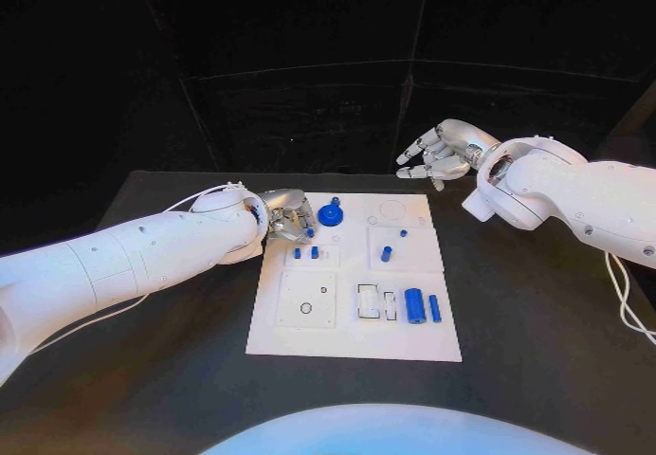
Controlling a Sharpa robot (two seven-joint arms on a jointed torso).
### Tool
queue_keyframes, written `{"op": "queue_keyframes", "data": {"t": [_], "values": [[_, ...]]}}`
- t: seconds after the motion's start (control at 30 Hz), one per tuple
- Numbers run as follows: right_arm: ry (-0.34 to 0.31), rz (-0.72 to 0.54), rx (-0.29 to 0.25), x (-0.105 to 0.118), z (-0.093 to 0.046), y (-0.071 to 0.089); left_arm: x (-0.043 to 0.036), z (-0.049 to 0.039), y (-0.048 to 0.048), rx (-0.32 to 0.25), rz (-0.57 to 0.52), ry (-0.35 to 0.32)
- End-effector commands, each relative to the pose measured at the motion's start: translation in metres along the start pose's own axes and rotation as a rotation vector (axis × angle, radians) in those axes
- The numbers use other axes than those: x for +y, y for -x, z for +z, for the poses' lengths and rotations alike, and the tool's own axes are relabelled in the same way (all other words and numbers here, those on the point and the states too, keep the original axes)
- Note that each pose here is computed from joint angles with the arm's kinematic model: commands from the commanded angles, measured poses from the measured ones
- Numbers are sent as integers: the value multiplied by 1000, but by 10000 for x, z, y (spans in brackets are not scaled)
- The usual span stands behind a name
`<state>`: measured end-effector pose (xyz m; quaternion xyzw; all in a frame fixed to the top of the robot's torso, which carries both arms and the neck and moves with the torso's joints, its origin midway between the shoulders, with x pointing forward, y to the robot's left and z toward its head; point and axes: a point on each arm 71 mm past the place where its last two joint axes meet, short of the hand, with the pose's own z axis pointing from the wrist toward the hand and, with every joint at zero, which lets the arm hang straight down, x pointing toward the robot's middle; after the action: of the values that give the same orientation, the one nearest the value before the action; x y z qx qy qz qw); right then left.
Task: Assemble the parts on the task board
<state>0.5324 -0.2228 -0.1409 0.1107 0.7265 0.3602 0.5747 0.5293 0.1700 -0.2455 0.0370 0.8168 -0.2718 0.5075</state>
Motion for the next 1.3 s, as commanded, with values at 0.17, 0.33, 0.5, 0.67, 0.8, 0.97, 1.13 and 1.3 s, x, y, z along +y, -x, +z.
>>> {"op": "queue_keyframes", "data": {"t": [0.17, 0.33, 0.5, 0.67, 0.8, 0.97, 1.13, 1.3], "values": [[9, -3, -1, 8, 2, 14, -3, 5, -2, 16, -14, 7], [8, -3, -3, 3, 2, 17, 8, -1, 7, 7, -20, 8], [-2, -6, -3, -15, 5, 25, 43, -14, 24, -7, -34, 18], [7, -35, -22, -21, 12, 45, 107, -41, 56, -29, -73, 23], [33, -119, -31, -11, 21, 49, 184, -91, 110, -64, -154, 25], [47, -250, 1, -24, 19, -11, 269, -166, 234, -129, -237, 19], [55, -389, 36, -55, -10, -104, 351, -275, 372, -234, -323, -18], [61, -486, 59, -84, -51, -225, 371, -392, 467, -333, -479, -94]]}}
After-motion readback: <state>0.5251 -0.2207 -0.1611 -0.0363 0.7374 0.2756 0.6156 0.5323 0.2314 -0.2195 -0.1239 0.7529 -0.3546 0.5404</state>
